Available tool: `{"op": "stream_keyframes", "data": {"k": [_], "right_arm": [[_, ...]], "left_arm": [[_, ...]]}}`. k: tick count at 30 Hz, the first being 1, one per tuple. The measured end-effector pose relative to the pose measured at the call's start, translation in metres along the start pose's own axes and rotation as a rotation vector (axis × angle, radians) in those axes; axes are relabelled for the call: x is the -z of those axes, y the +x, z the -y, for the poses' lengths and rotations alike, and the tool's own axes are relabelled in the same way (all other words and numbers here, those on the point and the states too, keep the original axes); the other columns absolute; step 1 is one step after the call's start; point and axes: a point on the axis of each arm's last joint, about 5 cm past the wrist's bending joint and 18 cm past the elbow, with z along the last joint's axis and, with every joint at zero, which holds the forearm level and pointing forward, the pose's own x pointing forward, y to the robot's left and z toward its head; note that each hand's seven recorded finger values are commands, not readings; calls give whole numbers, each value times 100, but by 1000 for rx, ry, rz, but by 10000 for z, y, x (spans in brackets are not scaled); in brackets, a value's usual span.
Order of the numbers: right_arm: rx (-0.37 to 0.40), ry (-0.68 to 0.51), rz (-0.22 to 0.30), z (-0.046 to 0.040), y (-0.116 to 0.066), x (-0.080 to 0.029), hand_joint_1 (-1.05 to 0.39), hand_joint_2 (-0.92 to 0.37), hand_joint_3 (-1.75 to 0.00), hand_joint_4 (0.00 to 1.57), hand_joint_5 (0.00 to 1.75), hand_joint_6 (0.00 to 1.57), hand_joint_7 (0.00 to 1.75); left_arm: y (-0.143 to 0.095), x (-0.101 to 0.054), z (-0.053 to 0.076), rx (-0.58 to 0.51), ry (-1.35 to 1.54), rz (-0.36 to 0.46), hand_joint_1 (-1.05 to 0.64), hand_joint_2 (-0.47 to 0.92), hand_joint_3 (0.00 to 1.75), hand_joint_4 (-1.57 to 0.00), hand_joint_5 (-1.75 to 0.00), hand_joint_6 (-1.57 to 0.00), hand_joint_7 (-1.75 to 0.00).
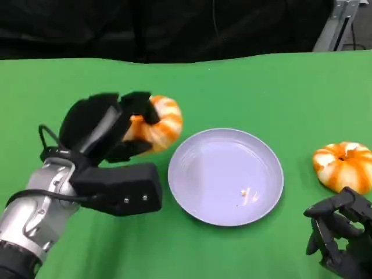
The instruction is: Grasp the bread from the table and place it into the plate.
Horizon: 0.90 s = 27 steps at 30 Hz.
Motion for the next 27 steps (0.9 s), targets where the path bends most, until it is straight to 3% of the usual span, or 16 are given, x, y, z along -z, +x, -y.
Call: {"op": "stream_keyframes", "data": {"k": [6,11,16,18,23,27], "right_arm": [[-1,1,-3,-2,2,-4,-15,-75,-82,84,166,80,138],[-1,-4,-6,-3,0,-3,-15,-75,-82,85,166,80,139],[-3,-12,-7,-3,-2,-3,-16,-74,-81,84,167,79,140],[-1,-14,-8,-4,-2,-3,-16,-75,-81,84,167,79,140],[5,-21,-11,-6,-8,-1,-17,-75,-81,82,167,78,141],[4,-33,-11,-12,-7,-2,-17,-74,-83,81,169,77,143]], "left_arm": [[57,-221,-177,-83,-3,114,-11,72,78,-68,-175,-66,-169],[87,-404,-232,-101,-10,194,-8,67,75,-67,-175,-64,-168],[106,-525,-124,-52,-6,261,-7,63,72,-67,-175,-64,-167],[103,-564,-37,-13,4,289,-7,72,53,-68,-170,-67,-158],[103,-619,58,30,9,314,-5,76,38,-72,-161,-74,-145],[104,-681,177,80,-5,330,-3,82,29,-67,-172,-67,-156]]}}
